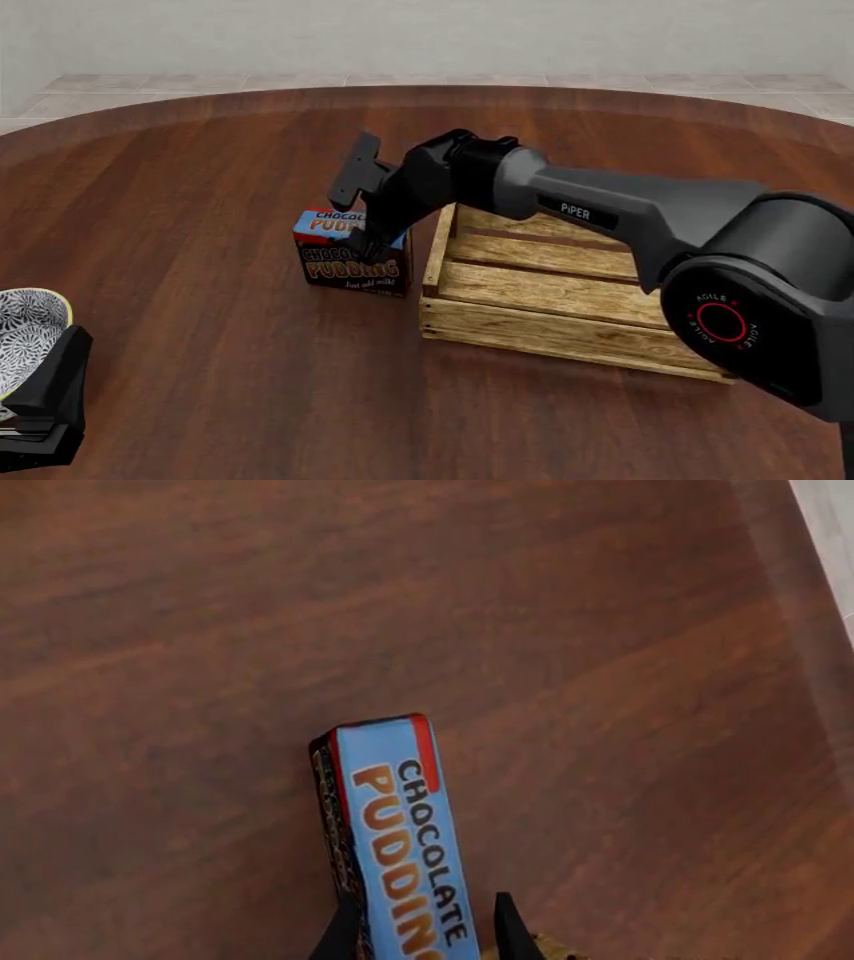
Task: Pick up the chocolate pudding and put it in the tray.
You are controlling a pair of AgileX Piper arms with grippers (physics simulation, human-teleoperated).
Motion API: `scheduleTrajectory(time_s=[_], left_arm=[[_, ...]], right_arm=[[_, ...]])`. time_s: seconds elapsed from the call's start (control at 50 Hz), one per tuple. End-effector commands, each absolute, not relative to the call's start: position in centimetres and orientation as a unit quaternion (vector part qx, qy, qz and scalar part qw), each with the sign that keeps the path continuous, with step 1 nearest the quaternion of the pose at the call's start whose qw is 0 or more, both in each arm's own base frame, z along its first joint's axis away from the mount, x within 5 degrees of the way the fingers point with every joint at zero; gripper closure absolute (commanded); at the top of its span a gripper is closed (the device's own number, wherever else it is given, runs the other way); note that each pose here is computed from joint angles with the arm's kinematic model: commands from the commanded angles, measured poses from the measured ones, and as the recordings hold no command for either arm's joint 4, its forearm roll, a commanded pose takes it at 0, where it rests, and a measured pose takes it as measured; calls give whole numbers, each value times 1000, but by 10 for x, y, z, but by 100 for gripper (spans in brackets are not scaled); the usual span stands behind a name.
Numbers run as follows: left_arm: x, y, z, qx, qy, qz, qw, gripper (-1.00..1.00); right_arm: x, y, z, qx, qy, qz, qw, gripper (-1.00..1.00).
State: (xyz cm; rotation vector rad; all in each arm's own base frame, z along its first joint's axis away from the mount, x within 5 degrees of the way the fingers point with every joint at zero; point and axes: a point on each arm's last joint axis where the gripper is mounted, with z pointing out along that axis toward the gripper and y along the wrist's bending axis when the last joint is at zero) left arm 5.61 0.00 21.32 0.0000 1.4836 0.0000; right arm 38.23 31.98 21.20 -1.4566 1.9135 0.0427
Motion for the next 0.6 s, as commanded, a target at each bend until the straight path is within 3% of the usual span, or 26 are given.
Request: scheduleTrajectory(time_s=[0.02,0.6], left_arm=[[56,0,213,0,676,0,737,-100],[56,0,213,0,676,0,737,-100]], right_arm=[[383,320,210,-563,744,17,359,-100],[385,318,204,-555,750,19,360,-100]])
